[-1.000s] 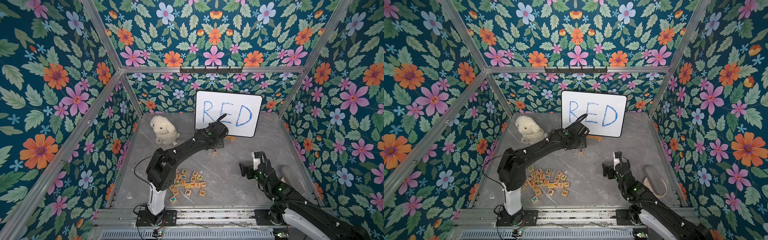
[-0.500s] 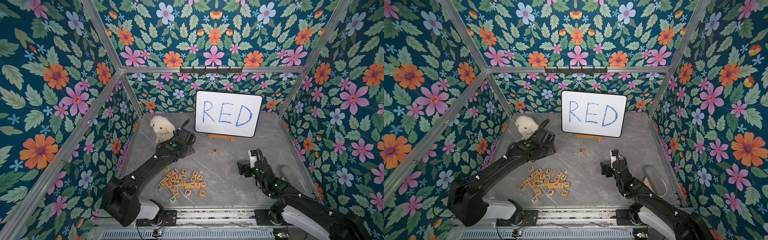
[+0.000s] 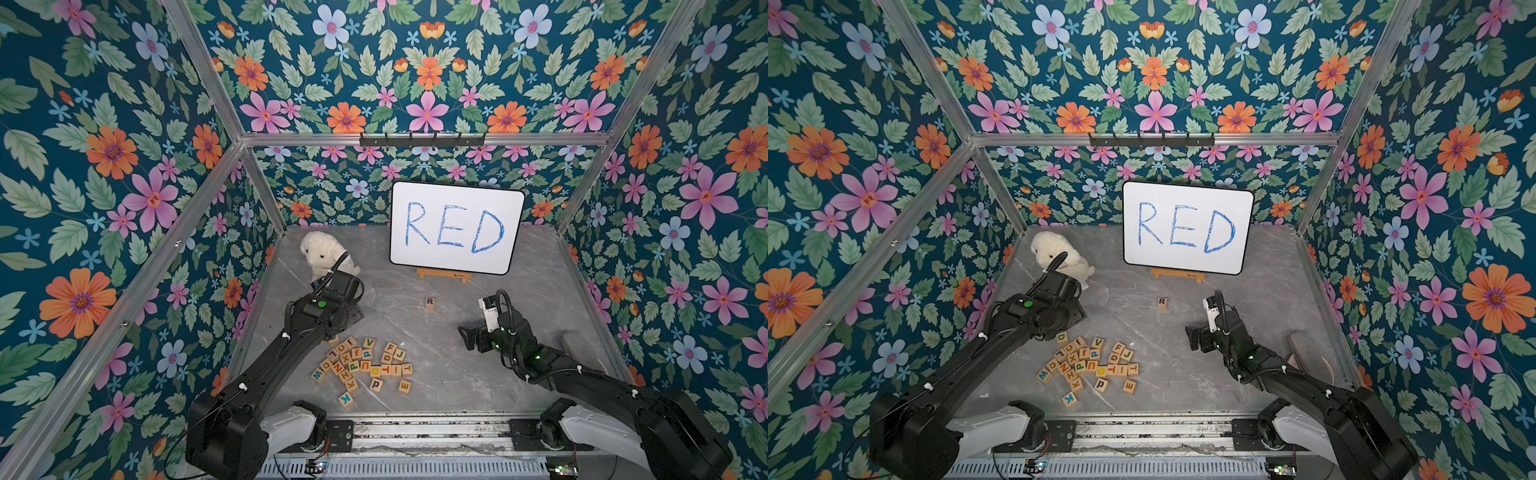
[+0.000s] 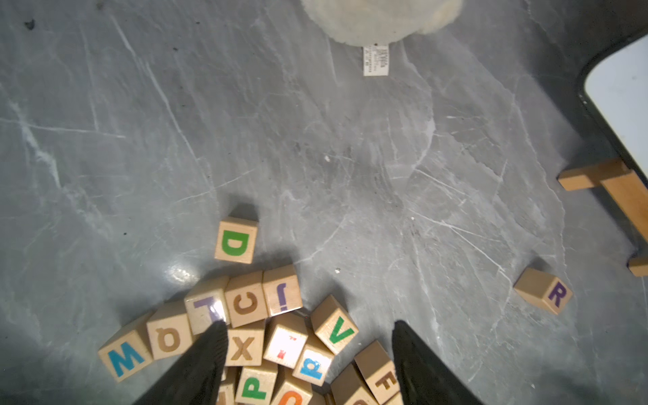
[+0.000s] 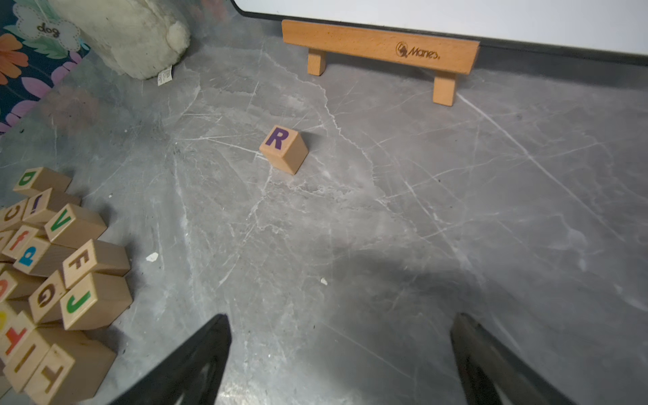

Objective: Assemble the uppercase word "red" with letter blocks
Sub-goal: Pick up the letter block from the center of the board.

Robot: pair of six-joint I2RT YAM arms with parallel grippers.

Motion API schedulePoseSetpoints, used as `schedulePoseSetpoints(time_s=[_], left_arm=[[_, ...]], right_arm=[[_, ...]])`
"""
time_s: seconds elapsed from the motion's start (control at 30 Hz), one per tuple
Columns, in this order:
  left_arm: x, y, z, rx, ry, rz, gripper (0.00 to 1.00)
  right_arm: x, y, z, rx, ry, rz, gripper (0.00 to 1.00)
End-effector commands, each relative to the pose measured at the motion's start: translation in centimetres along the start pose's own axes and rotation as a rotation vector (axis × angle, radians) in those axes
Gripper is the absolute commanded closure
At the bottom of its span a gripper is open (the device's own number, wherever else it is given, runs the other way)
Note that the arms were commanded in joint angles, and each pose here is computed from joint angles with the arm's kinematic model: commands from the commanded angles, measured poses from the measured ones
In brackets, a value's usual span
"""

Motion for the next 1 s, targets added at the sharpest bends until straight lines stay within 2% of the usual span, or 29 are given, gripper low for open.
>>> schedulePoseSetpoints(time_s=[0.0, 0.1, 0.2, 0.3, 0.47, 0.57, 0.67, 0.73, 0.97], left_arm=[[1.7, -0.8, -0.3, 0.025, 0.067, -0.054, 0.24], [2.9, -1.1, -0.4, 0.062, 0.092, -0.124, 0.24], [3.5, -1.2, -0.3, 0.078, 0.104, -0.173, 0.24], [3.5, -1.0, -0.3, 0.091, 0.108, -0.192, 0.24], [3.3, -1.0, 0.0, 0.114, 0.109, -0.163, 0.24], [2.8, -1.4, 0.6, 0.148, 0.077, -0.158, 0.25], [1.6, -1.7, 1.3, 0.165, -0.017, -0.172, 0.27], [0.8, -1.8, 1.6, 0.154, -0.081, -0.172, 0.27], [-0.7, -2.4, 0.8, 0.095, -0.176, -0.073, 0.28]], right_arm=[[0.7, 0.7, 0.2, -0.055, 0.032, -0.032, 0.01], [1.0, 1.1, -0.1, -0.080, 0.004, -0.125, 0.01], [0.5, 1.2, -0.7, -0.132, -0.019, -0.125, 0.01], [0.5, 0.6, -1.1, -0.183, 0.028, -0.117, 0.01], [1.0, 0.9, -1.3, -0.171, 0.055, -0.103, 0.01], [0.7, 0.9, -1.4, -0.168, 0.019, -0.109, 0.01], [-0.6, 1.3, -1.7, -0.160, -0.112, -0.092, 0.01], [-0.7, 1.7, -2.0, -0.166, -0.129, -0.071, 0.01], [3.1, 3.2, -4.7, -0.105, 0.126, -0.089, 0.01]])
Point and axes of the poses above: each gripper's point midway between its finger pads, its own z axis out along the fingers, its own x axis along the line the jaws close on, y = z × x, the point moved 6 cm from there along -z, back along the fingers, and after that the axes turned 9 degrees about z, right-handed, at the moved point
